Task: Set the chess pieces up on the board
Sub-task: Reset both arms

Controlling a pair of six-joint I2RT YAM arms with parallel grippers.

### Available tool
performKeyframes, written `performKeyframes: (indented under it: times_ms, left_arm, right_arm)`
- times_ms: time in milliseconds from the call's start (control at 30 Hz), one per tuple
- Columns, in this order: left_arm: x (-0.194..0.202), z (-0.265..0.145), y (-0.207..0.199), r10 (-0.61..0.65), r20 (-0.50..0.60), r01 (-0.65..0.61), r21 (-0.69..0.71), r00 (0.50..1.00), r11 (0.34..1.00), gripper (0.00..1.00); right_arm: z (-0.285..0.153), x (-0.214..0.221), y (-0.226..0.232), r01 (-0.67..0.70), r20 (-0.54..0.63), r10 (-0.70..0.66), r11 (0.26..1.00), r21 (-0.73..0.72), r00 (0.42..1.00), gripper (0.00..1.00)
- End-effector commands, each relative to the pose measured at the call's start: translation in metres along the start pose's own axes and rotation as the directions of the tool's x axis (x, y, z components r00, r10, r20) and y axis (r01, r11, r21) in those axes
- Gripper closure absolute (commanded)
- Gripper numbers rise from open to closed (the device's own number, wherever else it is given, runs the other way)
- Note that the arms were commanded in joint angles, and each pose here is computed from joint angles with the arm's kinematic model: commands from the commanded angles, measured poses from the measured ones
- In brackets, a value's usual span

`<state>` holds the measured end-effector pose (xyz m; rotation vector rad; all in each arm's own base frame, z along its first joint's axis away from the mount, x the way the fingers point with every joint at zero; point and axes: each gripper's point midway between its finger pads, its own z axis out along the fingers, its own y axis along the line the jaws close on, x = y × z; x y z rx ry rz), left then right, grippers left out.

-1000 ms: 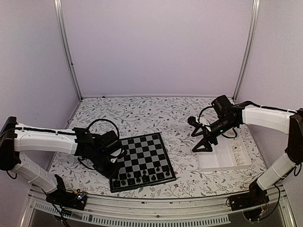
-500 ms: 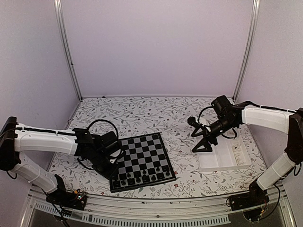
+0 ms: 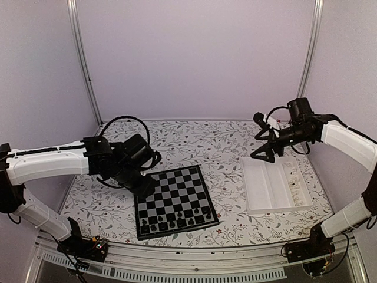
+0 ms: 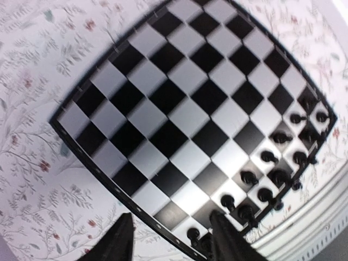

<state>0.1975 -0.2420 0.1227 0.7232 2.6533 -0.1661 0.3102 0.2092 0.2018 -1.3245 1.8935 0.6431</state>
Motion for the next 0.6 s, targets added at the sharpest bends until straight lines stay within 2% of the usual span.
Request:
performKeyframes:
  times_ms: [0, 133, 233, 300, 400, 500, 567]
  left_arm:
    - [-0.074, -0.038, 0.052, 0.058, 0.29, 0.009, -0.225, 0.955, 0.974, 0.37]
    - [-0.128, -0.075, 0.083, 0.059, 0.522, 0.093, -0.26, 0.851, 0.961, 0.19]
    - [-0.155, -0.1, 0.102, 0.032, 0.651, 0.159, -0.233, 0.759, 0.959, 0.12]
    - [-0.166, -0.109, 0.111, 0.021, 0.699, 0.182, -0.216, 0.715, 0.959, 0.07]
    - [-0.171, -0.106, 0.116, 0.021, 0.722, 0.176, -0.196, 0.692, 0.965, 0.01]
    - [-0.166, -0.094, 0.122, 0.019, 0.723, 0.181, -0.199, 0.69, 0.963, 0.01]
    - [-0.16, -0.091, 0.129, -0.026, 0.734, 0.233, -0.182, 0.678, 0.955, 0.01]
  right_arm:
    - [-0.083, -0.041, -0.057, -0.103, 0.213, 0.038, 0.948, 0.302, 0.976, 0.01]
    - [-0.136, -0.04, -0.094, -0.266, 0.323, 0.084, 0.772, 0.577, 0.943, 0.01]
    - [-0.154, -0.045, -0.093, -0.311, 0.375, 0.076, 0.72, 0.62, 0.924, 0.01]
    - [-0.161, -0.047, -0.09, -0.335, 0.409, 0.068, 0.704, 0.627, 0.91, 0.01]
    - [-0.168, -0.037, -0.093, -0.37, 0.445, 0.053, 0.647, 0.666, 0.894, 0.01]
    - [-0.167, -0.014, -0.096, -0.416, 0.474, 0.078, 0.616, 0.668, 0.877, 0.01]
    - [-0.17, -0.006, -0.099, -0.461, 0.521, 0.092, 0.612, 0.643, 0.849, 0.01]
